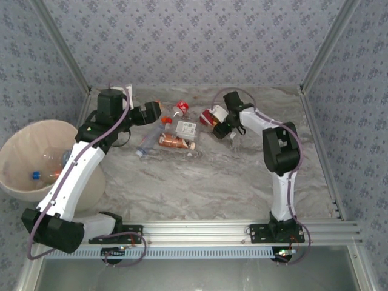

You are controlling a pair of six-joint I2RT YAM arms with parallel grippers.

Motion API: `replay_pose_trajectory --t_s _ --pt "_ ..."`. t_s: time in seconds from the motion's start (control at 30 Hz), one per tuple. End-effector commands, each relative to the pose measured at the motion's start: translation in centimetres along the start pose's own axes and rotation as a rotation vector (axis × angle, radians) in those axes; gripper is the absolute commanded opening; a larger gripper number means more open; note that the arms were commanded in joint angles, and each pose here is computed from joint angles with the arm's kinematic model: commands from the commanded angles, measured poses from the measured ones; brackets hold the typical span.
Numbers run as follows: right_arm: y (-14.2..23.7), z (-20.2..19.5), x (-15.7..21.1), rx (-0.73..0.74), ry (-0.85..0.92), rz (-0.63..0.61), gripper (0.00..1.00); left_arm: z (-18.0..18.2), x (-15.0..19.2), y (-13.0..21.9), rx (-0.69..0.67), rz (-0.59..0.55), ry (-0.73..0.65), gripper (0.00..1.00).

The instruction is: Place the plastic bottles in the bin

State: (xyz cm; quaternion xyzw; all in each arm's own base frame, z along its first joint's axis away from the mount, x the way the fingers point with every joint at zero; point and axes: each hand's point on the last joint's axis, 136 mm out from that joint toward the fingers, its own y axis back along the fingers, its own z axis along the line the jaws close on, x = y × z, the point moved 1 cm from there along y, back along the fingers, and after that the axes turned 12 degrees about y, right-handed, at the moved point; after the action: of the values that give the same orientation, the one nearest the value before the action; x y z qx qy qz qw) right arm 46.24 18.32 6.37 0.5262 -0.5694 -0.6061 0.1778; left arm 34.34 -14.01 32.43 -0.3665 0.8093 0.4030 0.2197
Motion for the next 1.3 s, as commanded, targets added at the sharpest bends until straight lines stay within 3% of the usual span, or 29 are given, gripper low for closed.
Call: replay_pose_trajectory --t_s 0.0,0.2,0.37,0.5,0.7,0.87,1.27 --pt "3.1 -2.1 -0.3 0.176 -0.153 -0.058 0.59 -0.9 0.4 -0.5 0.070 0.012 0.006 0.98" --pt "7.8 -0.3 -0.1 0.284 -0.352 -0.247 0.53 -2.0 1.2 -2.1 0.162 0.047 0.070 0.98" --pt "11.2 2.8 -1.3 0.247 -0.444 -0.447 0.51 -3.7 2.8 -4.3 0.261 0.081 0.125 0.98" --pt "12.8 5.8 -2.7 0.155 -0.458 -0.578 0.51 -5.9 4.4 -5.7 0.315 0.128 0.091 0.98" --pt "14.1 9.7 -5.7 0.086 -0.344 -0.662 0.52 -8.4 6.9 -7.7 0.346 0.184 0.066 0.98" --pt "15.2 11.3 -8.5 0.035 -0.340 -0.766 0.52 -8.4 8.2 -9.7 0.314 0.225 0.089 0.98" --pt "14.7 12.8 -10.2 -0.076 -0.401 -0.794 0.53 -10.4 8.5 -9.7 0.438 0.211 0.090 0.98"
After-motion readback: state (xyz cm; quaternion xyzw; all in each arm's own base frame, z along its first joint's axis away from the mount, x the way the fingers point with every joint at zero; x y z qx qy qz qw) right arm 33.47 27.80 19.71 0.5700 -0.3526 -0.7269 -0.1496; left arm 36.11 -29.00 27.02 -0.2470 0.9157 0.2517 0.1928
